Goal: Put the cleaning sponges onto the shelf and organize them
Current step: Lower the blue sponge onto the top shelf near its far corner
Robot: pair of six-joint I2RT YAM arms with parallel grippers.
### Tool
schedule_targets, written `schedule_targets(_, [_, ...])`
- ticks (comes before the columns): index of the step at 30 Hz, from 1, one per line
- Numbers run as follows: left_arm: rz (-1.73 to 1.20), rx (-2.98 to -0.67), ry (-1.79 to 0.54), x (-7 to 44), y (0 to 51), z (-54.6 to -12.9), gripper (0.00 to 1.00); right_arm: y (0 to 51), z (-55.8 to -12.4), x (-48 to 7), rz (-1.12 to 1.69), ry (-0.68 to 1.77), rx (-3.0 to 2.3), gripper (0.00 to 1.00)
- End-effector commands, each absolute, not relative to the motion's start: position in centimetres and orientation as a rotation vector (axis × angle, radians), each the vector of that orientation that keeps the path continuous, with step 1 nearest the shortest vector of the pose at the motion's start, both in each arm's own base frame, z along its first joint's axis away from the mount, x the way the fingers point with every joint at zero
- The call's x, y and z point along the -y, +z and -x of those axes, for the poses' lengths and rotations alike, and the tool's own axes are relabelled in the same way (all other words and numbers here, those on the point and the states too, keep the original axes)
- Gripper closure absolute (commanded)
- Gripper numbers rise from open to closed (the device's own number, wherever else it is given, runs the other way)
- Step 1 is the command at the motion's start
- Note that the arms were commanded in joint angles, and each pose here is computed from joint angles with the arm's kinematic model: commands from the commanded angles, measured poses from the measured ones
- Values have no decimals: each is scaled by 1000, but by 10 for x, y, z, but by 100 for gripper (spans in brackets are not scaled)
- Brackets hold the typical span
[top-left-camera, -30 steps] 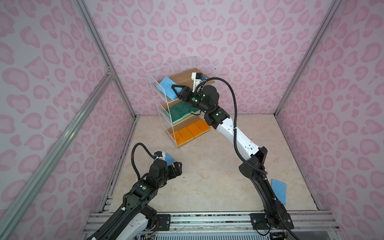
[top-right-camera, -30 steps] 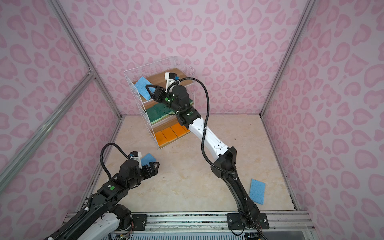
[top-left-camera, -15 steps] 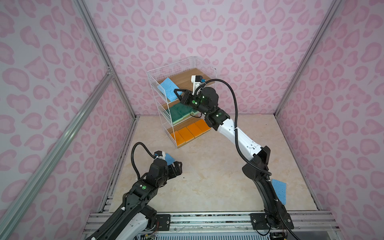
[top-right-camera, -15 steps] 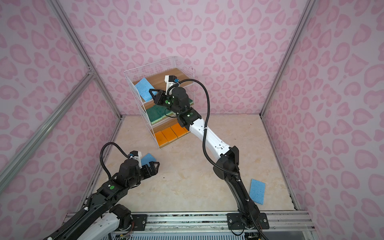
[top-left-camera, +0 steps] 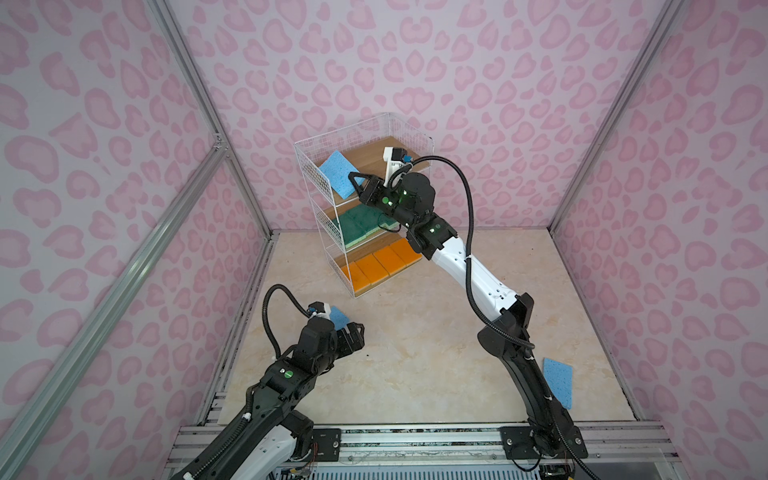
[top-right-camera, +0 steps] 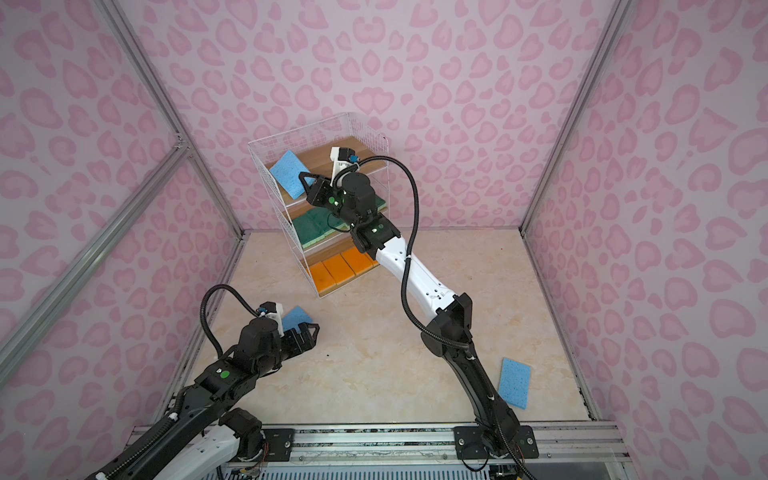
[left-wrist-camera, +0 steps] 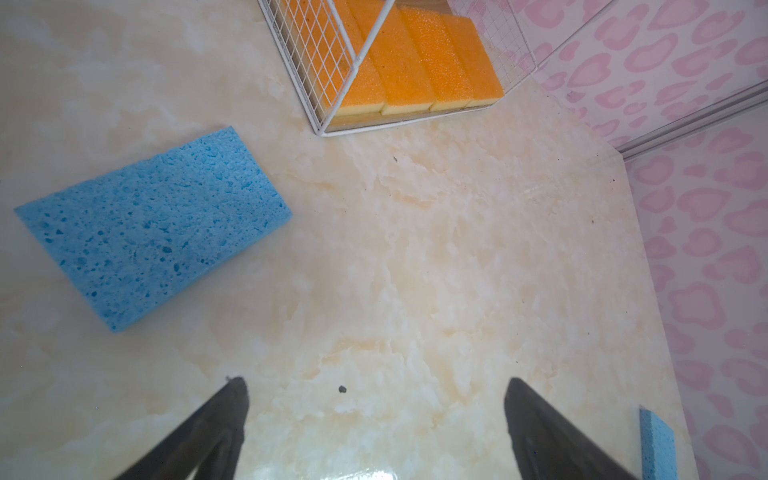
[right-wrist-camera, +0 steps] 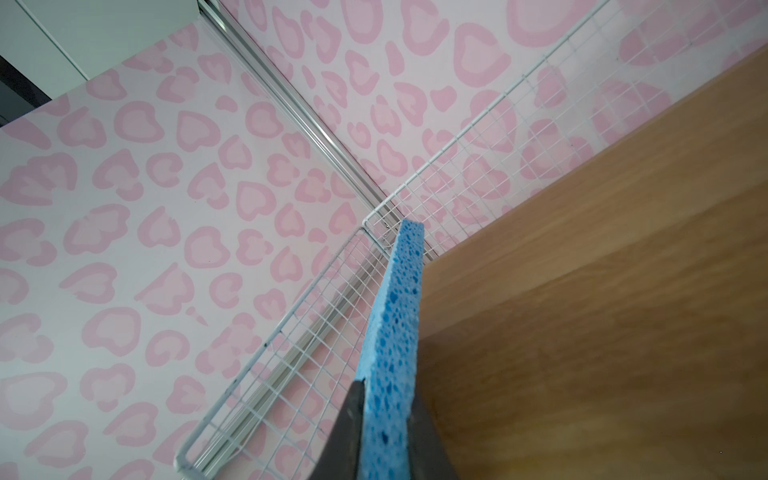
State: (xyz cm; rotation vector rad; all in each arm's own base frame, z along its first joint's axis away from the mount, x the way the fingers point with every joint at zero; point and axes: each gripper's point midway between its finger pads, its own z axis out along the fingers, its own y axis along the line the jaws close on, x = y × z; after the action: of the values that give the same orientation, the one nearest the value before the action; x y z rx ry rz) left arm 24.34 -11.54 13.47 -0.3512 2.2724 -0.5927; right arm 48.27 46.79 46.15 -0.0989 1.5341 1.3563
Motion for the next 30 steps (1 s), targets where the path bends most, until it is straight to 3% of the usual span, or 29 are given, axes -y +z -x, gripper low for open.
schedule_targets(1, [350,-2268,-600,117,137,-245,3,453,-485,-473,99,1349,-1542,80])
schedule_targets(3, [350,-2270,-600,117,137,-245,3,453,-484,-473,106,1351,-1544,68])
schedule_targets(5, [352,-2270,-600,117,137,-244,3,451,-482,-475,117,1342,-1554,45])
schedule_targets(8, [353,-2266,-603,117,138,-245,3,451,-480,-474,141,1312,-1565,33])
schedule_targets(16, [360,-2272,-614,118,137,-245,3,446,-480,-460,174,1158,-1620,28])
schedule_targets(25, [369,-2287,-620,120,132,-245,3,425,-483,-449,277,873,-1669,43])
schedule_targets(30, [361,-2291,-617,121,133,-247,3,428,-481,-449,350,797,-1641,31])
